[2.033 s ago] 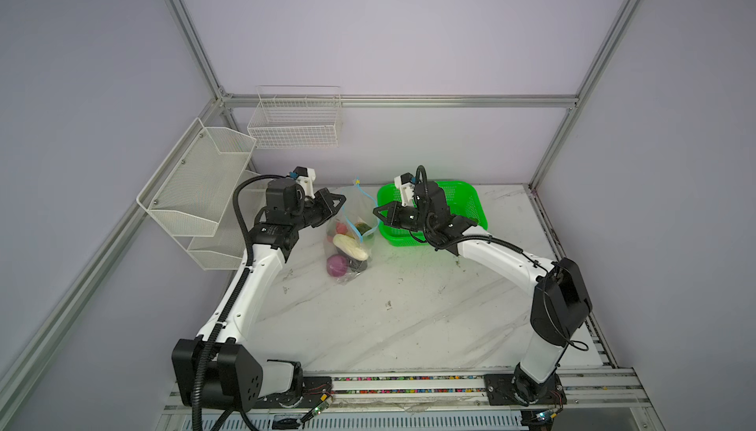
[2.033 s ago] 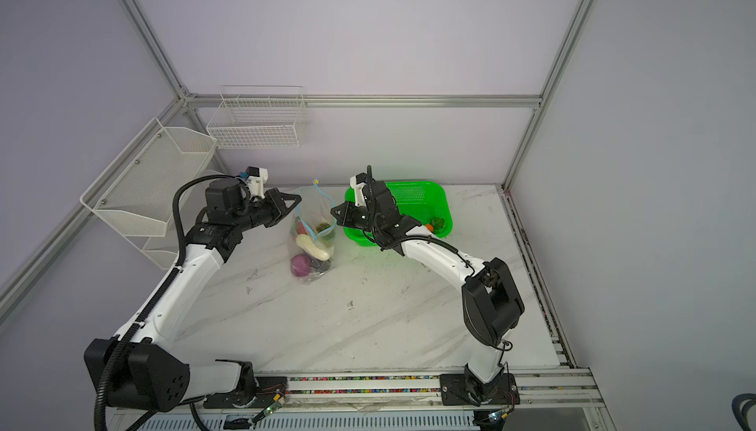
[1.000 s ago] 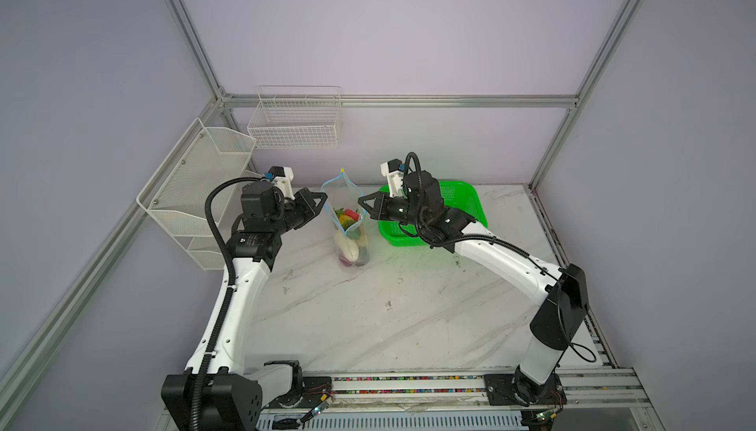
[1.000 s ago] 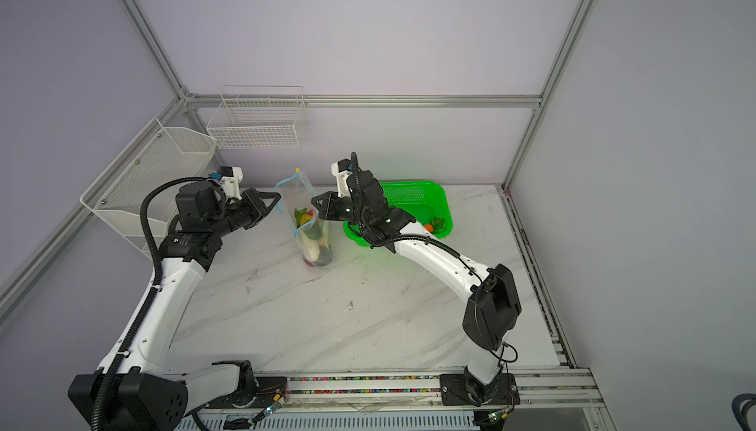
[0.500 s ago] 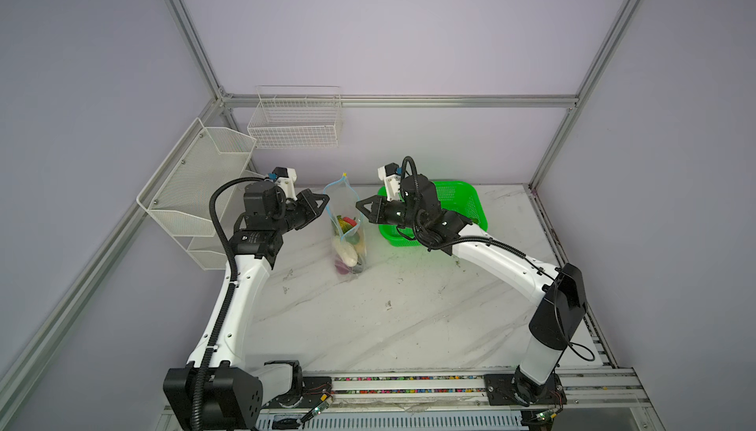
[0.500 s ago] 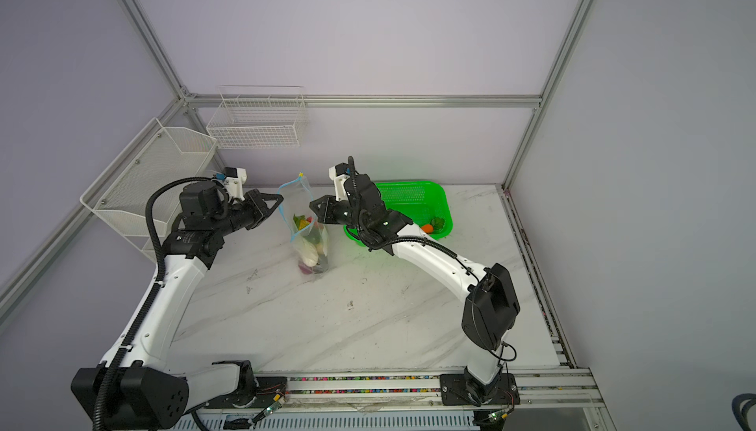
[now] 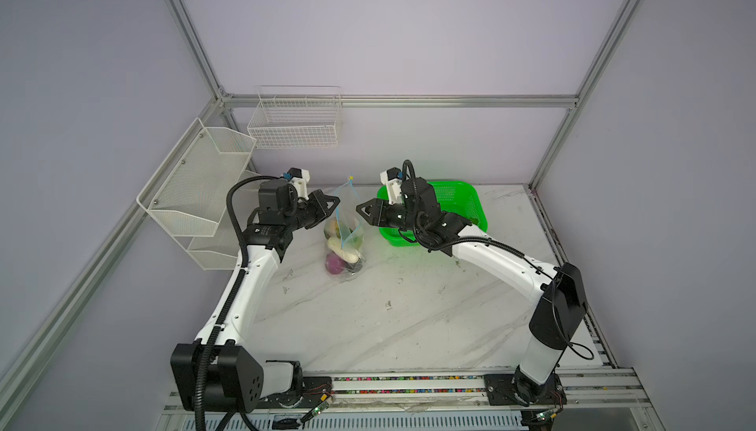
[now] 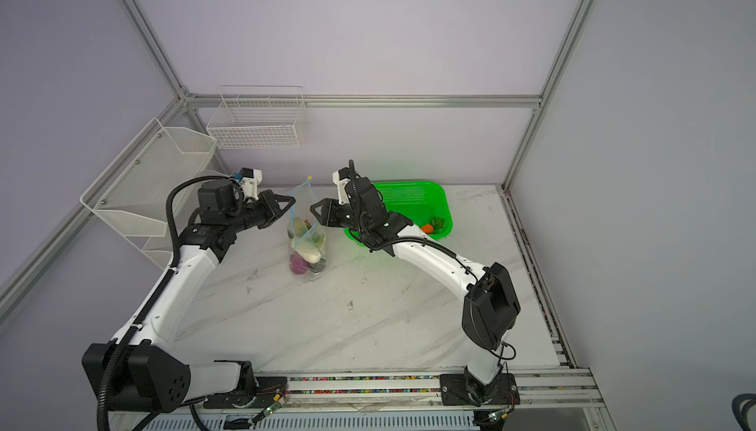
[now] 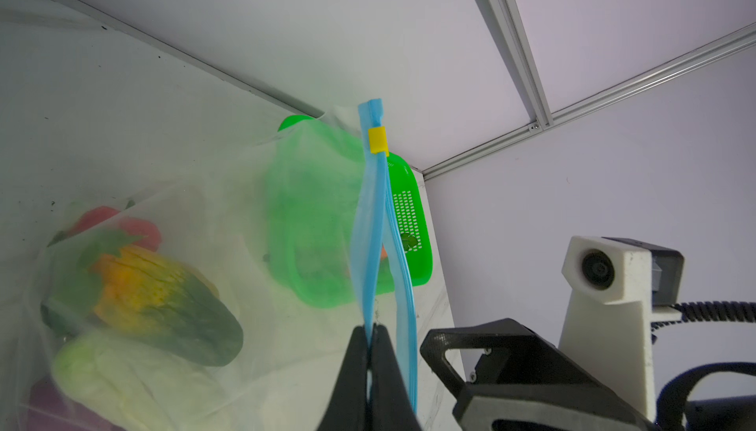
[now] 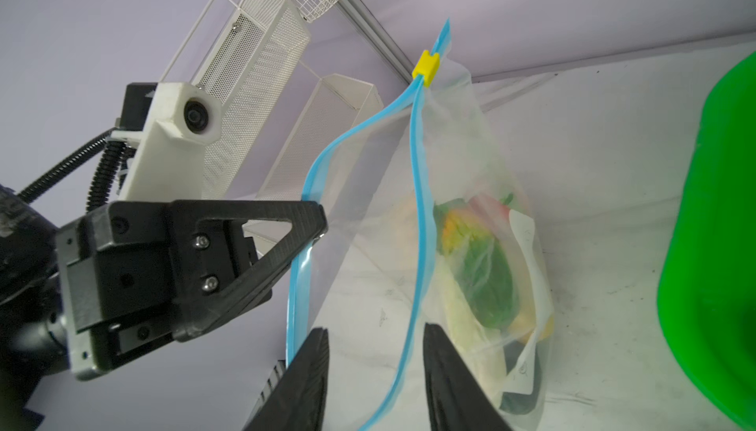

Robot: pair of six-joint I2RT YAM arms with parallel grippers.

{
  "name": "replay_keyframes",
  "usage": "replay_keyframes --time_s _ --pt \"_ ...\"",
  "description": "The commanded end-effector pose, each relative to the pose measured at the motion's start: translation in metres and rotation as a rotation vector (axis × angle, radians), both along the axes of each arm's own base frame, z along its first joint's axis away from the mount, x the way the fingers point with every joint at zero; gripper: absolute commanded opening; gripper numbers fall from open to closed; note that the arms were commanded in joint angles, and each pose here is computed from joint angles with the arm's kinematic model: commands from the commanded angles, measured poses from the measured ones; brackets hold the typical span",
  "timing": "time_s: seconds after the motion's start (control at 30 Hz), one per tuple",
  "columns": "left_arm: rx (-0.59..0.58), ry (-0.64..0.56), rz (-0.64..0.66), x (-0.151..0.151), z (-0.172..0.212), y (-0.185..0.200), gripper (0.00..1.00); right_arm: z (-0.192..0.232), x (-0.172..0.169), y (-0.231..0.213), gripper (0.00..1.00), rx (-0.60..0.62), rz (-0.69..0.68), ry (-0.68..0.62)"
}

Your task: Place the food in the zip-top bag and seal the zipper

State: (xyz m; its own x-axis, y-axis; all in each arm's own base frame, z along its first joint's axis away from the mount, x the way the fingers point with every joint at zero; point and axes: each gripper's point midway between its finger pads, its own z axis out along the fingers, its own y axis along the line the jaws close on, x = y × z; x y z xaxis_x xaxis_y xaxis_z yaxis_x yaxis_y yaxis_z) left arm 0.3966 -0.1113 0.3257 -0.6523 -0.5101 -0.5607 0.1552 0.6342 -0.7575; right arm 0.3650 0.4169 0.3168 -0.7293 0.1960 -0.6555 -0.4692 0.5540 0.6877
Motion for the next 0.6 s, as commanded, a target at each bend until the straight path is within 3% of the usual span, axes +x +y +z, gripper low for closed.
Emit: replay_keyframes --time_s 0.0,0.17,0.37,0.57 --pt "-0.02 -0.054 -0.055 -0.001 0.012 -0.013 0.0 0.004 0.015 -0.053 0.48 -0.086 -0.132 0.011" --pt "-0.037 -0.055 -0.087 -0.004 0.011 -0.021 0.0 -0.055 0.045 -0.125 0.53 -0.34 -0.3 0.125" --pt "-0.04 -0.038 -0.096 -0.011 -0.003 -0.024 0.0 -0.109 0.073 -0.186 0.55 -0.62 -0.401 0.256" --pt "-0.057 0.002 -0.123 -0.012 -0.02 -0.031 0.0 -0.124 0.101 -0.238 0.55 -0.735 -0.519 0.296"
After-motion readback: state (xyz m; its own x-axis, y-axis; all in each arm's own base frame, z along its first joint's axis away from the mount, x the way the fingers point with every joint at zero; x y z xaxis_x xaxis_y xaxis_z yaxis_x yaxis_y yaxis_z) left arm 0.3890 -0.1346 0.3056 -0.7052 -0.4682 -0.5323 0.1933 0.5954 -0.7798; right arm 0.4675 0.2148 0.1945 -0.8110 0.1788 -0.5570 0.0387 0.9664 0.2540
